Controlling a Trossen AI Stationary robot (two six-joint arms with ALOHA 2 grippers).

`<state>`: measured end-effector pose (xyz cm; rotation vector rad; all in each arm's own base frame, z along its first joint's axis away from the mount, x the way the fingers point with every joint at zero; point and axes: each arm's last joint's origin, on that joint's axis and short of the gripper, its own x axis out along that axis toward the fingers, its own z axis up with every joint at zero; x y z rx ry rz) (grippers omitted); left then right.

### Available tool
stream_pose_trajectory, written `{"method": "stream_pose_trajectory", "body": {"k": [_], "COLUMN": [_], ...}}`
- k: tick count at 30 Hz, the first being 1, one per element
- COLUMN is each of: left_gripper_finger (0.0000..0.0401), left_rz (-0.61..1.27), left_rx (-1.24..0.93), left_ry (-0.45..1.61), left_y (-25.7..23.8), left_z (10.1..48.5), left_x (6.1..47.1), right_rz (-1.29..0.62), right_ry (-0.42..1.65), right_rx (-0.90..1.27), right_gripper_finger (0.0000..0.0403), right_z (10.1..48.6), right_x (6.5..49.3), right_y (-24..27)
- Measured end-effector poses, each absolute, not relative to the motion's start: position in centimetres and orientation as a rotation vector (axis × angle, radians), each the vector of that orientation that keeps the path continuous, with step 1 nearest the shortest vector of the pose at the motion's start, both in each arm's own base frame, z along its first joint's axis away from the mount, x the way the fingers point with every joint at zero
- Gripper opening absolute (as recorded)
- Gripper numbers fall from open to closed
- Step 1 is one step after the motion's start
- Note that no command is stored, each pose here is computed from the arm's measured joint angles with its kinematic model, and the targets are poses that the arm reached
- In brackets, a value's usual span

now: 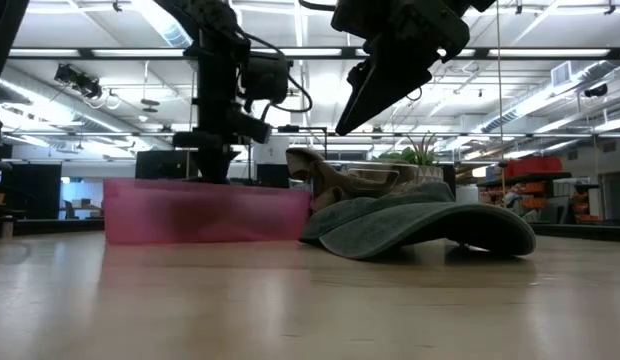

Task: Pick & Place hat
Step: Put the bottom left black cap into the pink bin, then put the top black cap into the pink bin

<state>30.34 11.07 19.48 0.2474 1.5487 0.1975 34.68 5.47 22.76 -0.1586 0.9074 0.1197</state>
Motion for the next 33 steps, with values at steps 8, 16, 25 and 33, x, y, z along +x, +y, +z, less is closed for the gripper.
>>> {"method": "stream_pose_trajectory", "body": {"k": [8, 16, 25, 33], "left_gripper_finger": [0.0152, 0.0217, 0.0204, 0.0193], "left_rz": [0.253, 0.442, 0.46, 0.381], "left_rx": [0.21, 0.339, 0.331, 0.14], "left_ry": [1.631, 1.695, 1.573, 1.325], "left_y": [13.4, 15.4, 12.7, 8.7], "left_z": [17.0, 17.8, 21.6, 24.7], "left_x": [29.4, 28.2, 27.7, 28.1], "right_rz": [0.095, 0.115, 0.143, 0.0], "right_ry": [0.926, 0.939, 0.997, 1.081], "right_rx": [-0.109, -0.111, -0.1, -0.115], "right_gripper_finger": [0.0205, 0.0205, 0.0205, 0.0205], "right_z": [22.7, 22.6, 22.3, 20.1], "right_x": [34.5, 34.3, 33.3, 32.4], "right_y": [5.5, 6.5, 8.5, 7.3]}}
